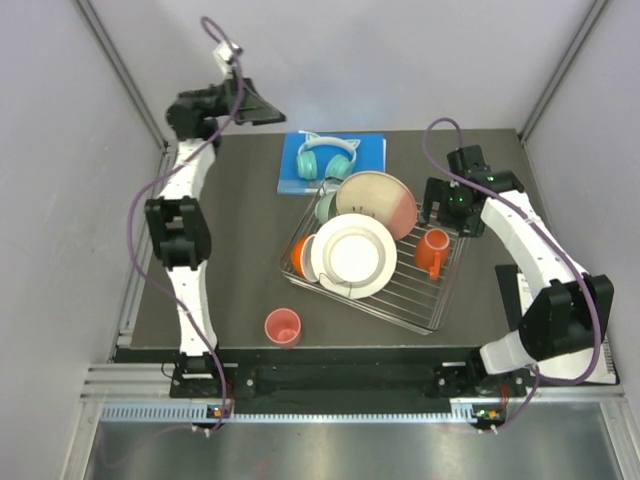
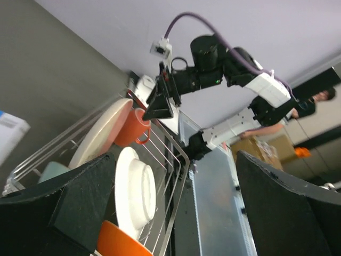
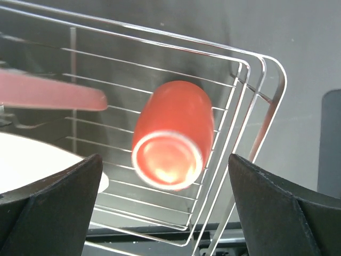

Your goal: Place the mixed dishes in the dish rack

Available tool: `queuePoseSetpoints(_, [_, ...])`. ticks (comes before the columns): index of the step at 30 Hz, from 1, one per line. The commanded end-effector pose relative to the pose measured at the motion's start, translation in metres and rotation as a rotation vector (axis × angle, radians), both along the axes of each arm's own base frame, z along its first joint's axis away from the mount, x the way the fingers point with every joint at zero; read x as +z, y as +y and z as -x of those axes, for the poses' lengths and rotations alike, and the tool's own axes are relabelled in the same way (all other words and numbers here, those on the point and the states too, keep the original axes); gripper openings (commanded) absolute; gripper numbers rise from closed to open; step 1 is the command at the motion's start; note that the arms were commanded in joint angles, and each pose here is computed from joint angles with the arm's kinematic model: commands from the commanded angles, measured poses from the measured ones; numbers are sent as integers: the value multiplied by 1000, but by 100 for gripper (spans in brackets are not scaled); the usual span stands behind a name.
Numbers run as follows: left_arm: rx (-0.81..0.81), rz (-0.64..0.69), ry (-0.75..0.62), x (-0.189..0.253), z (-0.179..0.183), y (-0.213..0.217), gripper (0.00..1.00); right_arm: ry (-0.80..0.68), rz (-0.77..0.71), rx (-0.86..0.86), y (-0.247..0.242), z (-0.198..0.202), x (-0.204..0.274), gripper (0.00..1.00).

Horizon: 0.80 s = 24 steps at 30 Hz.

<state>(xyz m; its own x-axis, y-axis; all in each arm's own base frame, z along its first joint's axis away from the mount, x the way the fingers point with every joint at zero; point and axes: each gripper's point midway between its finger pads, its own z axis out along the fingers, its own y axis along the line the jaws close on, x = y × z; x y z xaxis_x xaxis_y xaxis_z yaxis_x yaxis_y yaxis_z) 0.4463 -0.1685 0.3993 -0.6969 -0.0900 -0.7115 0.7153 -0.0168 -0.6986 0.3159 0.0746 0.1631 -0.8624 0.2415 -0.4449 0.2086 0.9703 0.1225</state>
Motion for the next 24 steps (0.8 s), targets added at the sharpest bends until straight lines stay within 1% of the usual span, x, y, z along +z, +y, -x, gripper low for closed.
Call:
queuePoseSetpoints(1, [-184,-190,-325,-28,38,-51,99,-211,-87,63,10,-4,66,100])
queuePoseSetpoints(2, [-196,-178,-443,-3,51,-60,99,-270,-155,110,23,-6,81,100])
queuePoseSetpoints(3, [-218,-174,-434,19,62,-64,99,-319,-191,139,30,-7,93,100])
queuePoseSetpoints(4, [-233,-158,-561,35,70,-69,99,-387,-232,170,36,-1,110,100])
queuePoseSetpoints(5, [-259,-135,-680,62,92,-78,99,-421,-298,221,48,4,122,100])
queuePoseSetpoints(6, [-281,-121,-646,87,108,-79,99,-473,-333,226,53,2,136,100])
queuePoseSetpoints(7, [-291,-75,-815,100,105,-83,99,-505,-363,246,58,6,150,100])
queuePoseSetpoints(8, [-249,-19,-820,118,104,-88,99,-518,-372,250,58,6,158,100])
queuePoseSetpoints(9, [-222,9,-876,146,132,-84,99,-523,-372,253,59,7,165,100])
queuePoseSetpoints(10, [-208,20,-902,124,124,-87,99,-562,-376,258,59,6,183,100])
queuePoseSetpoints(11, [-147,91,-1015,142,138,-89,99,-581,-381,258,59,6,191,100])
queuePoseSetpoints(12, [-158,115,-1093,139,139,-96,99,-593,-386,258,60,6,198,99])
queuePoseSetpoints(13, [-137,127,-1159,159,130,-107,99,-614,-389,261,60,6,208,100])
queuePoseSetpoints(14, [-40,118,-1070,160,99,-118,99,-621,-397,260,61,6,213,100])
queuePoseSetpoints(15, [305,82,-1016,168,27,-123,99,-626,-404,265,63,6,216,100])
queuePoseSetpoints(16, [437,-63,-1351,166,-3,-122,99,-641,-410,271,64,7,221,100])
queuePoseSetpoints(17, [488,-182,-1414,141,-23,-137,99,-640,-413,278,67,8,220,100])
queuePoseSetpoints(18, [811,-363,-1492,162,-52,-108,99,-642,-411,278,66,8,220,100])
queuePoseSetpoints(19, [872,-555,-1621,113,-82,-108,99,-643,-412,282,67,10,218,100])
queuePoseSetpoints(20, [1010,-578,-1701,130,-78,-105,99,-643,-408,283,66,11,217,99])
queuePoseSetpoints(21, [1005,-704,-1659,109,-87,-99,99,-647,-402,283,65,11,216,100])
queuePoseSetpoints(22, [1037,-748,-1517,105,-89,-88,99,-643,-394,280,64,12,212,100])
queuePoseSetpoints(23, [929,-844,-1328,60,-92,-74,99,-643,-389,283,63,12,211,100])
queuePoseSetpoints(24, [921,-822,-1220,59,-81,-61,99,-638,-385,289,63,12,208,99])
